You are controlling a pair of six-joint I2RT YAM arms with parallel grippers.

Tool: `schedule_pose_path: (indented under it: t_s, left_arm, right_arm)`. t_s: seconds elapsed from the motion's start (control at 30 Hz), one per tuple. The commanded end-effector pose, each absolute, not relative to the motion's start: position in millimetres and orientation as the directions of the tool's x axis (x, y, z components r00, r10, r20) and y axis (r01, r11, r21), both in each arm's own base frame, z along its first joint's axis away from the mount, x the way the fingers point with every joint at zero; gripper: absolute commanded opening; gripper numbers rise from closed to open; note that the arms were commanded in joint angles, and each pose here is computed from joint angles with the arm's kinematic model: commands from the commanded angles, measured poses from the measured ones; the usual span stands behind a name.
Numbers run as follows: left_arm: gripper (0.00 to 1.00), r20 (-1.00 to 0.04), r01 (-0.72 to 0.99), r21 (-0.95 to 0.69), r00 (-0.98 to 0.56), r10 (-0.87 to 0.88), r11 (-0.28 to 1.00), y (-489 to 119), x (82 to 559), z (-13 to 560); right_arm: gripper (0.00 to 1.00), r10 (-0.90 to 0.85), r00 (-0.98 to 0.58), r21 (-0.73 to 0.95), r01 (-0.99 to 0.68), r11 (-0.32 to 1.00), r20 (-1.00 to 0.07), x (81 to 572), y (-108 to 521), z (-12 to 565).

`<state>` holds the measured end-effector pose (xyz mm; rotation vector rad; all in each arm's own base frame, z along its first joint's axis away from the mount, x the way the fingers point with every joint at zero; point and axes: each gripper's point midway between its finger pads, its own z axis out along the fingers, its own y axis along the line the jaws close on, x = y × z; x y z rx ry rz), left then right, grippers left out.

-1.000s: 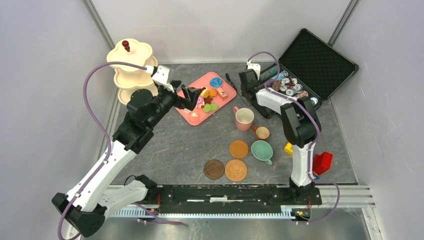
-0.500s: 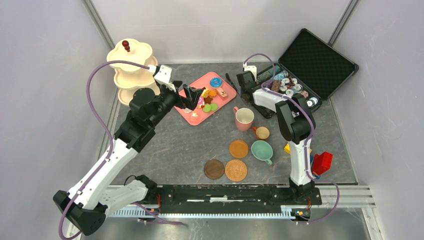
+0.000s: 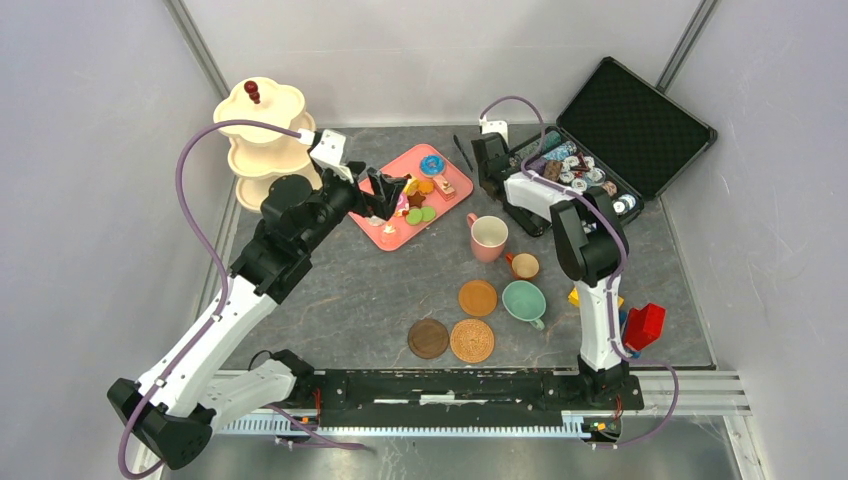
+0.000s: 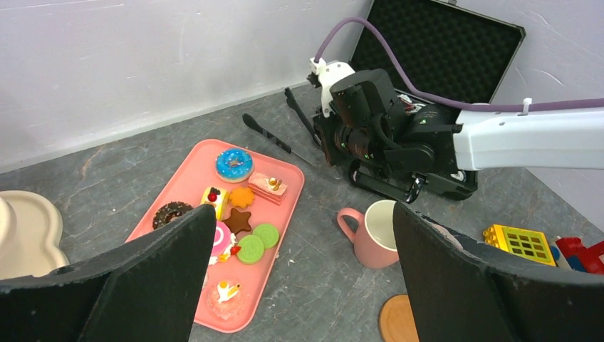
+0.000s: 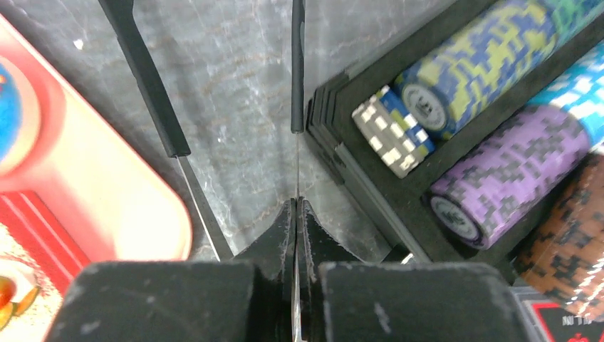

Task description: Serve the afternoon tea

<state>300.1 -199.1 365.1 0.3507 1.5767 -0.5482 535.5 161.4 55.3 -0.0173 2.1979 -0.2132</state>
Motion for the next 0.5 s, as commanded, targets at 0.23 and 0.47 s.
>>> schedule_pose_path:
  t_s: [0.23,0.47]
  left_arm:
    - [1.00,-0.984,0.449,-0.176,-0.066,-0.163,0.876,-186,308,383]
    - [1.00,-0.941,0.424,-0.336,-0.195,-0.277,0.841,-195,306,387]
  right_arm:
    - [0.00,0.184,-0.201,0.192,-0.021,0.981,-0.962,546,185,234]
    - [0.00,0.516,-0.297,0.582,-0.574,0.576,-0.804,465,290,301]
